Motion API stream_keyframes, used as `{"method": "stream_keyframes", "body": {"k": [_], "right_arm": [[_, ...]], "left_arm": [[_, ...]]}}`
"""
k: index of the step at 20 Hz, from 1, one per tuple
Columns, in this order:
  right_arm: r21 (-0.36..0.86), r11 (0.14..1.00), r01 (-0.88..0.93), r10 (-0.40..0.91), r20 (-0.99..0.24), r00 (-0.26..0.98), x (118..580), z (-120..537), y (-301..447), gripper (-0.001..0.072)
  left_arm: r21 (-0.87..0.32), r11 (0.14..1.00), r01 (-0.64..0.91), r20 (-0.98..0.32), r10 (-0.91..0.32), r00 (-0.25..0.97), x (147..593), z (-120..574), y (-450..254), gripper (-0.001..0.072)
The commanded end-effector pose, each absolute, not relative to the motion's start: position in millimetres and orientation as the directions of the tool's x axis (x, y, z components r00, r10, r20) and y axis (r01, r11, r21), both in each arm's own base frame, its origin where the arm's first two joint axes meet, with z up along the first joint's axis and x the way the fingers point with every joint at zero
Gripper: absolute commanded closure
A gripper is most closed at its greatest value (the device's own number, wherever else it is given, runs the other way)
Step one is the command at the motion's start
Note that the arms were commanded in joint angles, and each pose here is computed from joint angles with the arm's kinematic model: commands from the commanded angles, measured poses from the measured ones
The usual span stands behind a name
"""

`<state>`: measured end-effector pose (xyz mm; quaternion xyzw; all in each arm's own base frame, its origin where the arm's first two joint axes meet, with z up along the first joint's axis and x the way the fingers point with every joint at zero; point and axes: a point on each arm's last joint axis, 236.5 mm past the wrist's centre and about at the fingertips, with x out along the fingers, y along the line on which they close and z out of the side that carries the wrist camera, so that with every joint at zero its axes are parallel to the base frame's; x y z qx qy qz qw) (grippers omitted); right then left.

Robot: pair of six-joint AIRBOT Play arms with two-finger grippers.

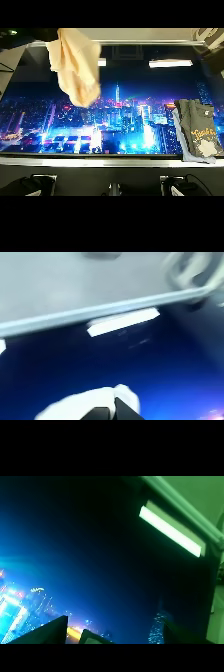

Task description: Fold the shirts.

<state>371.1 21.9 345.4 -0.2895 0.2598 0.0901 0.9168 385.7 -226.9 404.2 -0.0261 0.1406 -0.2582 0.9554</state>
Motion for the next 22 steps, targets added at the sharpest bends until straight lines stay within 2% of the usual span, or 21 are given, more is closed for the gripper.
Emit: {"method": "stream_keyframes", "body": {"k": [1,3,5,8,10,12,13,16,18,20,22], "right_arm": [[-0.501,0.839,-0.215,0.001,-0.394,0.919,311.6,403.5,10.4,0.01],[-0.472,0.851,-0.23,0.001,-0.437,0.9,291.4,395.9,8.9,0.0101],[-0.425,0.855,-0.298,-0.003,-0.578,0.816,282.1,359.1,9.1,0.0101],[-0.308,0.863,-0.4,0.0,-0.793,0.61,290.1,277.8,15.9,0.0102],[-0.18,0.849,-0.496,0.08,-0.885,0.458,299.4,209.1,39.7,0.0101],[0.011,0.821,-0.571,0.214,-0.933,0.29,295.0,130.6,75.4,0.0093],[0.1,0.798,-0.594,0.272,-0.94,0.207,286.1,93.4,90.1,0.0034],[0.382,0.751,-0.538,0.418,-0.907,-0.06,232.8,2.5,125.7,0.0012],[0.482,0.732,-0.482,0.479,-0.867,-0.138,209.1,-33.8,139.7,0.0012],[0.529,0.743,-0.41,0.503,-0.846,-0.179,191.4,-64.5,144.4,0.0013],[0.613,0.704,-0.36,0.576,-0.788,-0.215,177.1,-76.3,161.1,0.0014]], "left_arm": [[-0.106,0.795,0.597,-0.177,-0.606,0.776,314.8,442.3,-247.7,0.0683],[-0.062,0.813,0.579,-0.339,-0.563,0.753,319.2,389.2,-253.0,0.0683],[-0.016,0.839,0.544,-0.539,-0.465,0.702,327.7,310.3,-247.6,0.0683],[0.019,0.866,0.5,-0.768,-0.308,0.561,326.1,176.1,-236.9,0.0683],[0.002,0.899,0.437,-0.866,-0.217,0.45,310.5,89.2,-224.7,0.0683],[0.006,0.924,0.382,-0.923,-0.142,0.359,289.1,29.0,-207.0,0.0683],[0.014,0.93,0.368,-0.94,-0.113,0.321,279.3,14.0,-199.4,0.0683],[0.028,0.93,0.366,-0.956,-0.082,0.282,269.1,5.7,-191.2,0.0683],[0.026,0.93,0.366,-0.954,-0.086,0.287,269.8,6.6,-191.9,0.0683],[0.022,0.93,0.367,-0.951,-0.094,0.295,271.5,7.3,-193.7,0.0683],[0.019,0.929,0.369,-0.948,-0.101,0.302,273.3,8.0,-195.4,0.0683]]}}
